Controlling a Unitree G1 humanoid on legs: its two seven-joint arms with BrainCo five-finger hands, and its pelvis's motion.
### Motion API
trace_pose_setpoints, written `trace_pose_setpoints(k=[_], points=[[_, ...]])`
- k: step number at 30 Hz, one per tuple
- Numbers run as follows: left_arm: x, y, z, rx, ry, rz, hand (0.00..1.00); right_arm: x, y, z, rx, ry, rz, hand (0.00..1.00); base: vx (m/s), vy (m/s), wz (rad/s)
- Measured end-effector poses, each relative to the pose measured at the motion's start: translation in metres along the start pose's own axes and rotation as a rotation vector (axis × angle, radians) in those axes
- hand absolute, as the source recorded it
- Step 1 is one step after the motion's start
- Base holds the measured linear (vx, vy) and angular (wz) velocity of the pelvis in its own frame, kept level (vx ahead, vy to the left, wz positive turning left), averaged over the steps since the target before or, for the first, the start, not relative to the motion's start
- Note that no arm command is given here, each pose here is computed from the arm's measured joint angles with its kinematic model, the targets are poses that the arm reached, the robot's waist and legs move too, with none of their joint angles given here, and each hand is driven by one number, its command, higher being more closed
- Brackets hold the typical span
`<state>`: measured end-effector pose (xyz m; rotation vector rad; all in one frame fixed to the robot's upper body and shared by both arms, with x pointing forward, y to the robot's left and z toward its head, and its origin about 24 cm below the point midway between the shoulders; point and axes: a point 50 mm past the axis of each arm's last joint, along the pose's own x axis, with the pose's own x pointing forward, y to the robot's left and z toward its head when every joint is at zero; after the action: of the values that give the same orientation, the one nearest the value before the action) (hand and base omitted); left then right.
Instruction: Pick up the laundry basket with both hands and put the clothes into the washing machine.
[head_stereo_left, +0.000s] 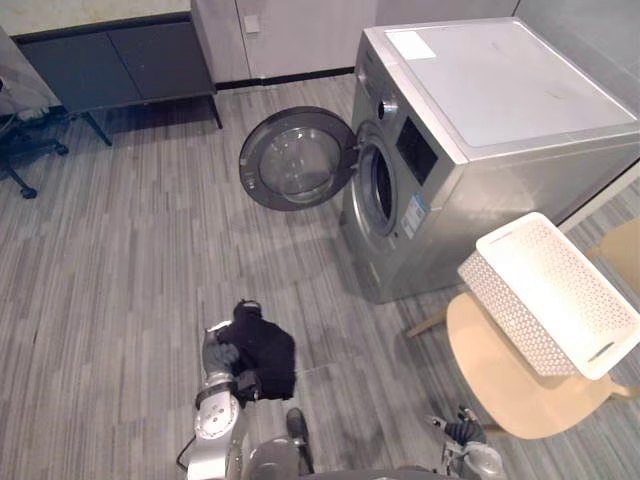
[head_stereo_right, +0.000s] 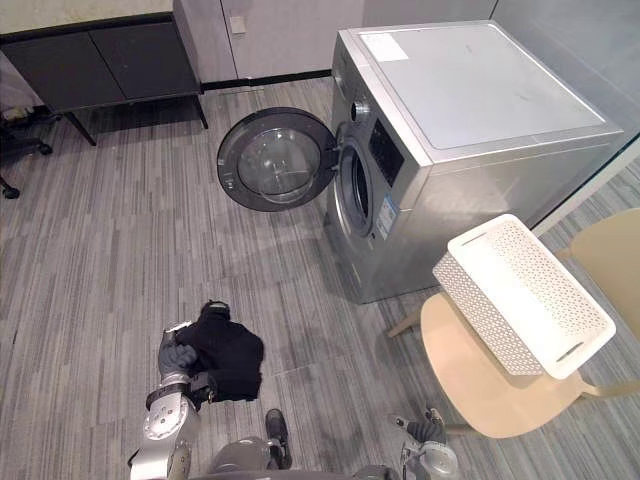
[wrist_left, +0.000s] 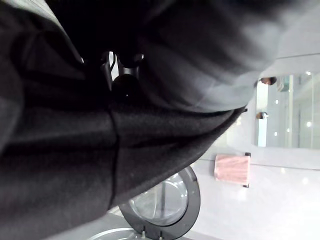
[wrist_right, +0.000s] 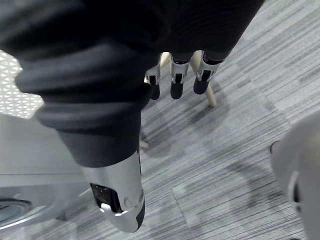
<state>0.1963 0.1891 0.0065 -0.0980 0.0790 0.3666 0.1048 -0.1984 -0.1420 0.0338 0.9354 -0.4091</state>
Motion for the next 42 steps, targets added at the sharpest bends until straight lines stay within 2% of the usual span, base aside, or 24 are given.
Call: trace_pose_setpoints(k=[5,9,13,19,24,25,28,33,38,42], points=[[0.005,-0.015,0.007,-0.010,-0.031,-0.061,1.00,0.002,0.007,0.007,0.050,-0.021,0.010,0.00,0.24,0.016,0.29],[0.008,-0.026,-0.001,-0.014,0.005,-0.103,1.00,0.003,-0.005,-0.003,0.092,0.030,-0.032,0.00,0.52,-0.110,0.86],[0.002,-0.037,0.000,-0.083,0.009,-0.101,1.00,0.005,-0.019,0.000,0.082,0.022,-0.055,0.00,0.60,-0.205,0.41],[-0.002,-0.038,-0.001,-0.100,0.015,-0.133,1.00,0.005,-0.012,0.012,0.119,-0.024,-0.034,0.00,0.43,-0.073,-0.43],[-0.004,-0.043,-0.001,-0.105,0.020,-0.150,1.00,0.004,-0.015,0.012,0.125,-0.033,-0.044,0.00,0.35,0.250,-0.94],[-0.005,-0.041,-0.002,-0.102,0.022,-0.146,1.00,0.003,-0.016,0.012,0.118,-0.035,-0.046,0.00,0.40,0.403,-1.16],[-0.005,-0.033,-0.007,-0.076,0.048,-0.130,1.00,-0.003,0.010,-0.001,0.147,0.011,0.004,0.00,0.26,0.297,-1.19],[-0.001,-0.027,-0.006,-0.038,0.042,-0.135,1.00,0.001,0.025,0.019,0.103,-0.045,0.063,0.00,0.06,0.211,-1.86],[0.004,-0.013,-0.009,0.009,0.052,-0.107,1.00,0.007,0.020,0.012,0.049,0.007,0.043,0.00,0.07,-0.009,-1.08],[-0.001,-0.004,-0.026,-0.007,0.141,-0.037,1.00,0.006,0.000,-0.003,0.060,0.060,-0.019,0.00,0.25,-0.122,-0.53]])
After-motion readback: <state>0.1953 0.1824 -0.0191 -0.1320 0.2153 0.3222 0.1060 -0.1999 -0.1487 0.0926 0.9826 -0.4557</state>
